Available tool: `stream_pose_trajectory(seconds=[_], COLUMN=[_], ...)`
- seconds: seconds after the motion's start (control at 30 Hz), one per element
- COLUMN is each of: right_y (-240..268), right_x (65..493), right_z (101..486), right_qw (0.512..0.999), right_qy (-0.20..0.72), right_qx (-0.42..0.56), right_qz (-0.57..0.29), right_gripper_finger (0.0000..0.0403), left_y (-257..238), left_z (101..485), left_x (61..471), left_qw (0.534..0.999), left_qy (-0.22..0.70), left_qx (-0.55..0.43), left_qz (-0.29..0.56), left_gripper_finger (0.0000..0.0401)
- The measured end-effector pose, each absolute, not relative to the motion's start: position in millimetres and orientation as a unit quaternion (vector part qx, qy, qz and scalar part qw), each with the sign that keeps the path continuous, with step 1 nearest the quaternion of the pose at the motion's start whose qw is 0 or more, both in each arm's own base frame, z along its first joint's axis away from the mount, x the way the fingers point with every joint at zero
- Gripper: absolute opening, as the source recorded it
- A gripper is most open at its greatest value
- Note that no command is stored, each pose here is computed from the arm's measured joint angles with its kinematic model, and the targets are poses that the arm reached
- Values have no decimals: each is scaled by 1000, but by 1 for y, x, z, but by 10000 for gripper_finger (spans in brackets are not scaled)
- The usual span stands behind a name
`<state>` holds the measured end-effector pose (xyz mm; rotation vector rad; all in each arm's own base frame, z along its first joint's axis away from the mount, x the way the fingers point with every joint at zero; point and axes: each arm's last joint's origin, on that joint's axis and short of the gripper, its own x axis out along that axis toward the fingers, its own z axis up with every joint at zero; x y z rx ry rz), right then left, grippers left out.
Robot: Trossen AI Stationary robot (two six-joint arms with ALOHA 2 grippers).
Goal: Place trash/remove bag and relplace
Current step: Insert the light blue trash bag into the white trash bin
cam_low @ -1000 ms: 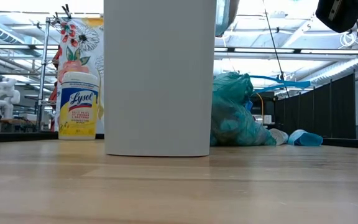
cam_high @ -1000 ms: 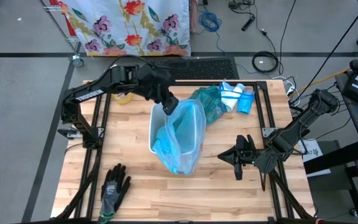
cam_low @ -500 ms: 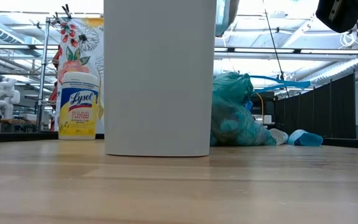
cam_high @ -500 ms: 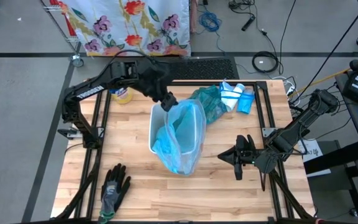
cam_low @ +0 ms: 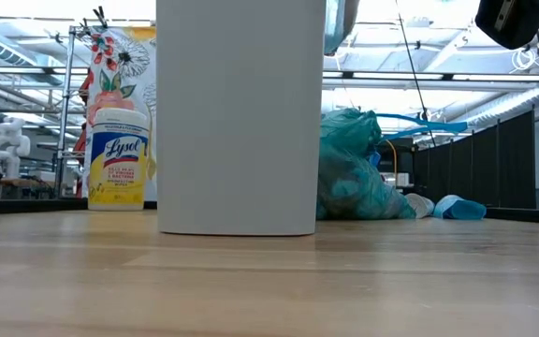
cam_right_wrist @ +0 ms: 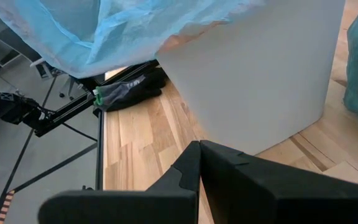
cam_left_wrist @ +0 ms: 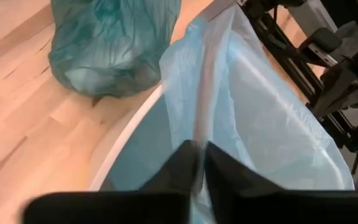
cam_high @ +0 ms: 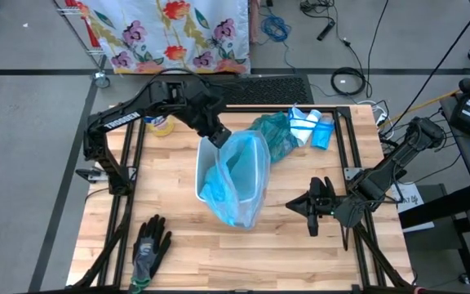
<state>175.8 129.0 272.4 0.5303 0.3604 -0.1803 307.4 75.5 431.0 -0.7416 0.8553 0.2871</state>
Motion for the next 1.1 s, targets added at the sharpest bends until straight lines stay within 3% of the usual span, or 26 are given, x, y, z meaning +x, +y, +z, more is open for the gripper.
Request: stream_pose_trajectory(seconds=[0.13, 0.53, 0.83, 1.1], right_y=[128, 113, 109, 82], right_x=[176, 178, 182, 197], right_z=[273, 288, 299, 345], right_qw=[945, 953, 958, 973], right_qy=[174, 128, 105, 81], right_qx=[260, 255, 248, 181], right_qz=[-93, -104, -98, -117], right_gripper_finger=[0, 0, 0, 0], left_y=[73, 62, 58, 55], left_z=[432, 454, 426, 401], left_x=[308, 255, 251, 261], left_qw=[835, 825, 774, 761], left_qy=[402, 406, 493, 523], left_qx=[-351, -330, -310, -297], left_qz=[134, 211, 250, 242], left_gripper_finger=[6, 2, 1, 0])
